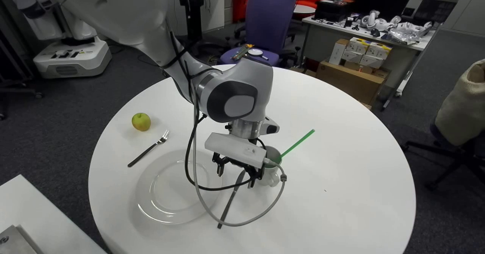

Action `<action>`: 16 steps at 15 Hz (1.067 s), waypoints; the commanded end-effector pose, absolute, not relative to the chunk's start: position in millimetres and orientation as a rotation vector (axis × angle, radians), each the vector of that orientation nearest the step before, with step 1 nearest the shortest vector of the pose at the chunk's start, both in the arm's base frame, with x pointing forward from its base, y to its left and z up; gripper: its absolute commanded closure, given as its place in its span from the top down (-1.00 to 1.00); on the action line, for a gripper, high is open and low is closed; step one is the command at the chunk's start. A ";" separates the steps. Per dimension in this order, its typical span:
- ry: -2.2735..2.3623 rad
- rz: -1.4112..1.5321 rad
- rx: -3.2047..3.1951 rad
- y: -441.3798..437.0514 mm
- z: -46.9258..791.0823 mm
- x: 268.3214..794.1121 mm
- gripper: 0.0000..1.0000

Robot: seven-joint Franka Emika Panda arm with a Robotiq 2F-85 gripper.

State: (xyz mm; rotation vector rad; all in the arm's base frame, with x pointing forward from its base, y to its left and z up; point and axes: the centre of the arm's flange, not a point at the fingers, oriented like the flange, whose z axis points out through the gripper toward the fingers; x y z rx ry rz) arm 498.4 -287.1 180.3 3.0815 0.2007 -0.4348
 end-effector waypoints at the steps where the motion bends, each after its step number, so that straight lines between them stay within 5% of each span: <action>1: 0.201 -0.435 3.081 -287.0 180.3 498.4 1.00; 13: 0.261 -0.404 3.053 -284.0 163.1 475.0 1.00; 14: 0.259 -0.391 3.053 -285.8 167.2 472.2 0.50; 16: 0.251 -0.377 3.046 -288.9 171.2 468.7 0.33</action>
